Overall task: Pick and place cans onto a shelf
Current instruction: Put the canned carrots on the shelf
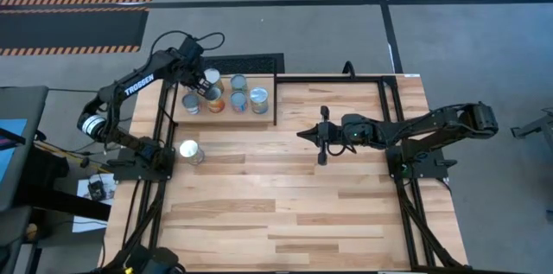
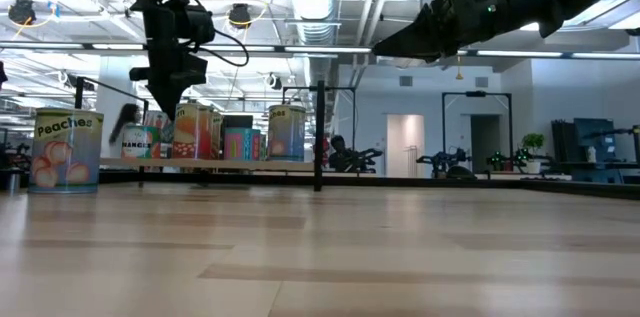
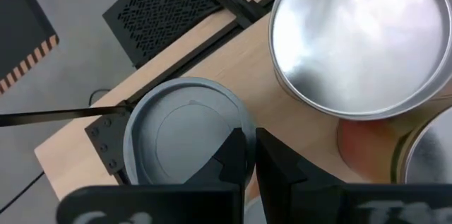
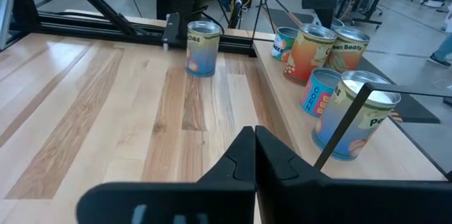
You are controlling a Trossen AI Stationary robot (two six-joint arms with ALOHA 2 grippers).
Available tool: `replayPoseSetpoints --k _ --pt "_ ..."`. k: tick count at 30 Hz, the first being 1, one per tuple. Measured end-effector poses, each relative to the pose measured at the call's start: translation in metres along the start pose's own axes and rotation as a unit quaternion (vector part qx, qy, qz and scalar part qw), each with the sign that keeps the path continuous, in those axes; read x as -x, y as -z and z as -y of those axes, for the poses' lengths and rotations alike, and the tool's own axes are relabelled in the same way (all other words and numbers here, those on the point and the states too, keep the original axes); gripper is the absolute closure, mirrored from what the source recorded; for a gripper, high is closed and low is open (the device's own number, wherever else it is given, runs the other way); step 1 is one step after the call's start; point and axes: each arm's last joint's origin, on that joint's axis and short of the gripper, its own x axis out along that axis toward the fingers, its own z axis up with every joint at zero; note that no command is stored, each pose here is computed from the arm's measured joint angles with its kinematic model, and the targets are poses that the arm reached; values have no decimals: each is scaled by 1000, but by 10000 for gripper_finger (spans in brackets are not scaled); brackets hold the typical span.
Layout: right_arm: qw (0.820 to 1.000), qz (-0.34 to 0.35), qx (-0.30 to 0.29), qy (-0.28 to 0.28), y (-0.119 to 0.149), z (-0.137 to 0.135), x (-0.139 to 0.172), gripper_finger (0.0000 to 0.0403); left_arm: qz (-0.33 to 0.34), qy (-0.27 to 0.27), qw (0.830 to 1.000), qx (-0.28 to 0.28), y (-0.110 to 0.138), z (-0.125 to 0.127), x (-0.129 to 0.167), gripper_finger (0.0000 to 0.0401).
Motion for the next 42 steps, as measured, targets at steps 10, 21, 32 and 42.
replayPoseSetpoints --k 10,21,32,42 --pt "1000 0 0 0 0 0 0 391 3 4 1000 7 0 0 0 395" --pt "1000 0 0 0 0 0 0 391 7 5 999 -32 -1 0 0 395" --pt "1000 0 -1 0 0 0 0 391 11 20 989 -145 -1 -3 -1 398" --pt "1000 0 -1 0 0 0 0 391 1 38 990 -139 2 -10 -2 399"
